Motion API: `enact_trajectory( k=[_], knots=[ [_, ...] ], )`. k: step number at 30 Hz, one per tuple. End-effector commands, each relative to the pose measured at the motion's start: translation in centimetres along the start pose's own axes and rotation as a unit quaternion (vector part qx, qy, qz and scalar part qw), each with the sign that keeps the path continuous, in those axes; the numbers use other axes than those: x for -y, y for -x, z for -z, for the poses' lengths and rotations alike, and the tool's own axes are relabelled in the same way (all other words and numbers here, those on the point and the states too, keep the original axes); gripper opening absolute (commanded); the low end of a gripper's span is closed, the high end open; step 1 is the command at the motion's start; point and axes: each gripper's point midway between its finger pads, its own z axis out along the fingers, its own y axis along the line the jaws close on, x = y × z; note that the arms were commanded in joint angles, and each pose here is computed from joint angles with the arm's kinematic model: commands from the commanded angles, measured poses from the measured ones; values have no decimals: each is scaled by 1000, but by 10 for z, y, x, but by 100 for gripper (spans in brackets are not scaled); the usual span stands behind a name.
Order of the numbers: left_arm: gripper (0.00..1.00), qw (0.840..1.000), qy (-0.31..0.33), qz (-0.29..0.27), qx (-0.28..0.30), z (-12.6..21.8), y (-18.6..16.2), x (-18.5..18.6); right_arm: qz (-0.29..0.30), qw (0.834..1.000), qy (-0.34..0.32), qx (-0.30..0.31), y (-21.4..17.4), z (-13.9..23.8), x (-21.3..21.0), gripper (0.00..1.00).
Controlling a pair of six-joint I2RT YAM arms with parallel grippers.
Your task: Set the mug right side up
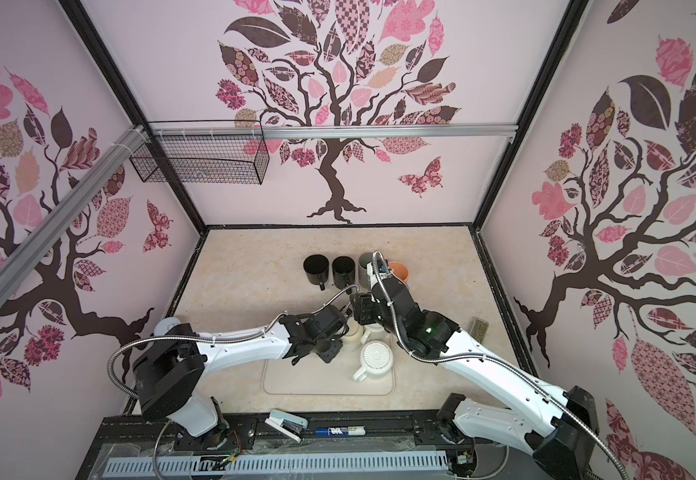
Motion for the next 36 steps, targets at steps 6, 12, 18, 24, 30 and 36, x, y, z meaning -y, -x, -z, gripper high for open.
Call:
enact_trajectory(
  k=[6, 12, 18, 24, 30, 36],
  knots=[
    [18, 999, -2, 4, 41, 13, 30, 2, 7, 1000, 1, 2, 0, -3, -1, 55],
    [0, 998, 51, 4, 30, 14, 26, -16, 5, 1000, 4, -3, -5, -6, -1, 55],
    [0, 993, 104, 20, 43, 37, 24, -39, -3, 1000, 5, -4, -10, -5, 2, 55],
    [0, 984, 131, 49, 111, 90, 33, -59, -27, 999, 11, 16, -13, 1, 7, 56],
    [0, 969, 106, 94, 200, 153, 46, -68, -68, 995, 64, 36, -22, 6, 1, 55],
    [0, 958, 42, 143, 245, 186, 52, -75, -102, 987, 121, 8, -40, -2, -14, 52]
  ],
)
